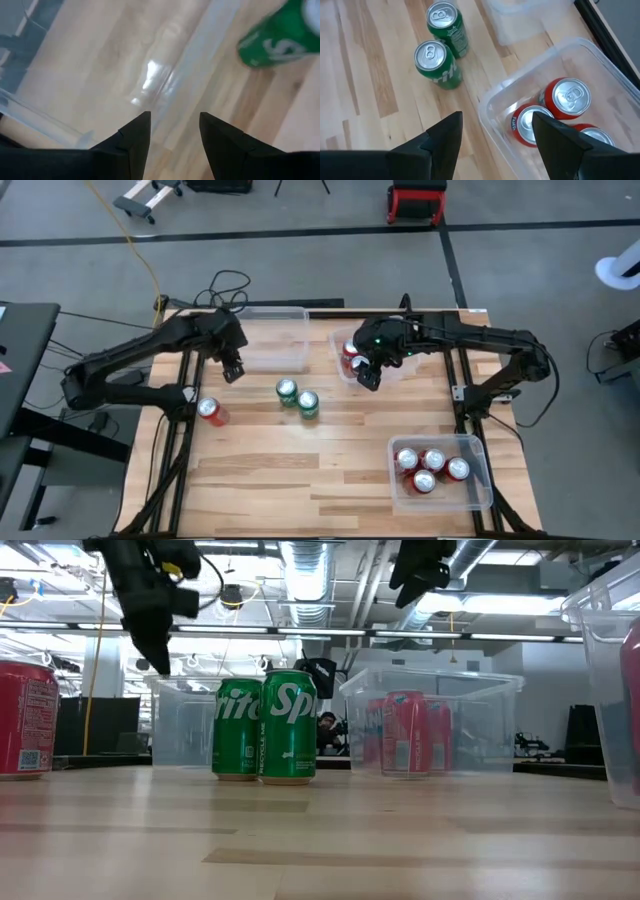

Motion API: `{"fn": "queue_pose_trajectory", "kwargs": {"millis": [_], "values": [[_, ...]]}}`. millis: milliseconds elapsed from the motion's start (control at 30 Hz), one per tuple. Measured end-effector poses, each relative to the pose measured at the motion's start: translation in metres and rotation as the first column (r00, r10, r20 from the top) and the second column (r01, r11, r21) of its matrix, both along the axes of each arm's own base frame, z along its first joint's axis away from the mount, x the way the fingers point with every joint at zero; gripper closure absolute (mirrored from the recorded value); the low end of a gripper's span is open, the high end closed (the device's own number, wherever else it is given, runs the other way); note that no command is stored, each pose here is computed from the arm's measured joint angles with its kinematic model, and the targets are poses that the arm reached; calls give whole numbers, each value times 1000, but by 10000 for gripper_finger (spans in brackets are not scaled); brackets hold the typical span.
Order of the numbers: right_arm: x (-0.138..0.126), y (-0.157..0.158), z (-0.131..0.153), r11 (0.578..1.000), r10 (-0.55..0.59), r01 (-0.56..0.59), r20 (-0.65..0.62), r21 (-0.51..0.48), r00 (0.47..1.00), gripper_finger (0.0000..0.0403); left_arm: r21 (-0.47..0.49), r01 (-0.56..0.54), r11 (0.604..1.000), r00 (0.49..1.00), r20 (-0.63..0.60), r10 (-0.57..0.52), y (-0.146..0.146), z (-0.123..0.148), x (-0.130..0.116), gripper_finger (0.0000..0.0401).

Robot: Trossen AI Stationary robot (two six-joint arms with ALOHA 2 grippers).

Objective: Sort soda cans
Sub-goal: Adjust the top left transparent bin, then put the red soda can into the top right transparent bin

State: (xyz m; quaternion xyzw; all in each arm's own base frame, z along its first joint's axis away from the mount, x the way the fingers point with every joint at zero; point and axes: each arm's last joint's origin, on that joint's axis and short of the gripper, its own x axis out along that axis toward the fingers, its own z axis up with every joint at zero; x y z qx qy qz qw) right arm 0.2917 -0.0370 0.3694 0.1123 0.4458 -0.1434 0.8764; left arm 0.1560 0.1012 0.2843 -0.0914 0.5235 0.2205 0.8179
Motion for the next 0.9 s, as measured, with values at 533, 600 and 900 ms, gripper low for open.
{"fn": "queue_pose_trajectory", "kwargs": {"millis": [533, 600, 900], "values": [[6, 6, -5, 999, 39, -39, 34, -17, 999, 143, -91, -62, 994, 943, 321, 88, -63, 39, -50, 236], [9, 10, -14, 999, 52, -52, 35, -17, 998, 143, -156, -71, 985, 929, 349, 122, -70, 40, -51, 236], [23, 30, -65, 994, 105, -105, 104, -12, 989, 143, -247, 19, 969, 906, 415, 88, -95, 43, -29, 236]]}}
